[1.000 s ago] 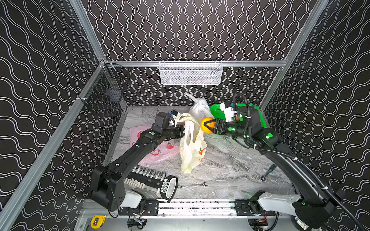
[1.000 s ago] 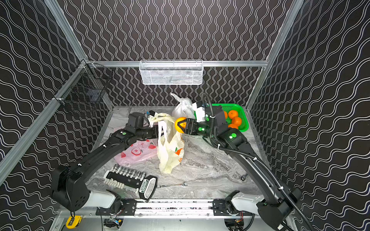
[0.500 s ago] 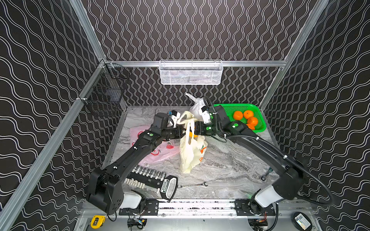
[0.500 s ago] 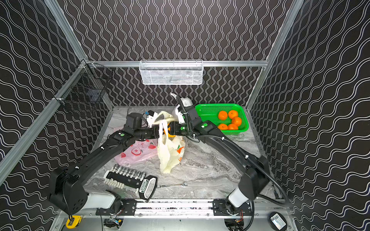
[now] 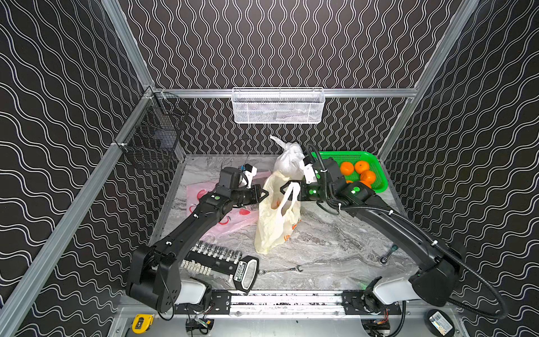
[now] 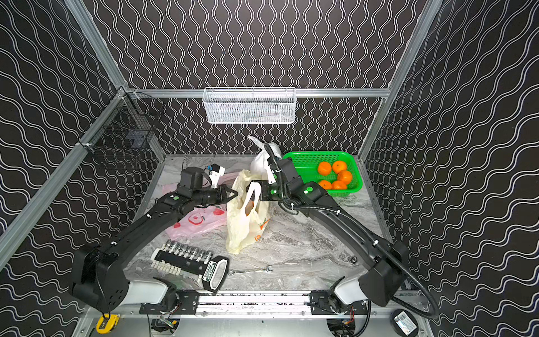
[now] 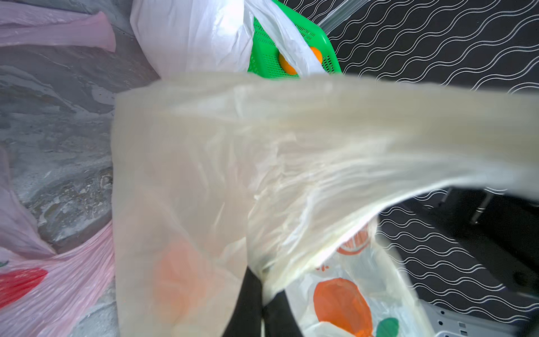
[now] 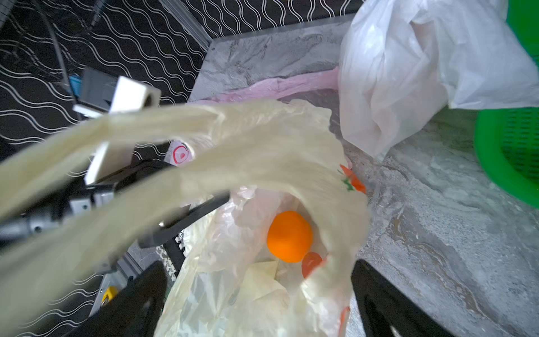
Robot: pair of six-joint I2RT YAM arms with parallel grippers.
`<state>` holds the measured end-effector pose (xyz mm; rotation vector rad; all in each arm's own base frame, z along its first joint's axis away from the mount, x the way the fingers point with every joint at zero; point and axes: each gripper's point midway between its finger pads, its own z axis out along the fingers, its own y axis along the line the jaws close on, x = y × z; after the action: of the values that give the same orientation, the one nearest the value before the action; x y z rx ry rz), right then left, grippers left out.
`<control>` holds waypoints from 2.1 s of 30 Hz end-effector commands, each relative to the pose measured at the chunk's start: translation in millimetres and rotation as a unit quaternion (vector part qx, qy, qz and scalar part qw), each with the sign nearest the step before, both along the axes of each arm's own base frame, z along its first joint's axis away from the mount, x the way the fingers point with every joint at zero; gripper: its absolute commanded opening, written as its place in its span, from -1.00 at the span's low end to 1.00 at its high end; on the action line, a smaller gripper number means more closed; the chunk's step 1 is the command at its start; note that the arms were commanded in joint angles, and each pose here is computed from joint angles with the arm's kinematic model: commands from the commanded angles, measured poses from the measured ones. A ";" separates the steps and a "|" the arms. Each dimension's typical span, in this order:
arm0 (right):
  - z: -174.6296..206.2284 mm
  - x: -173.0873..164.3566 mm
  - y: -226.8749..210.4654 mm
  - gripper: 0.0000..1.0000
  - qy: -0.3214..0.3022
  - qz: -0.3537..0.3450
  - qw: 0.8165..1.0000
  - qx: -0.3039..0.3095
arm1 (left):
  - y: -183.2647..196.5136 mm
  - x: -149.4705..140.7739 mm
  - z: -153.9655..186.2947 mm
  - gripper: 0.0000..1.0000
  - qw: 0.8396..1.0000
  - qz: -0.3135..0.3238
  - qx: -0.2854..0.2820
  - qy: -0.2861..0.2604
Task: Place the oranges into plastic bags & tie knots
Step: Place the orange in the plastic bag, then pick up the orange from the basket.
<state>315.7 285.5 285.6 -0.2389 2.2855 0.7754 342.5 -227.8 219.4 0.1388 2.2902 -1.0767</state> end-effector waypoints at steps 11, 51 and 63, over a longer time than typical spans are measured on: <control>-28.1 70.7 -198.1 0.92 0.009 -0.298 0.950 -0.088 | 45.6 -0.1 -24.1 -1.00 0.990 0.005 0.139 -0.013; -246.5 189.8 -307.2 0.60 0.339 -0.312 0.868 -0.186 | 26.8 -17.7 -33.3 -1.00 0.973 -0.030 0.225 -0.036; -205.8 184.8 -303.0 0.11 0.302 -0.326 0.880 -0.167 | 15.5 -23.8 -29.2 -1.00 0.984 -0.046 0.170 -0.027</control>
<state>502.5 -17.8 58.7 0.6781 2.8492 0.0794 317.9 -206.2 181.0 0.4294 2.4553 -0.6224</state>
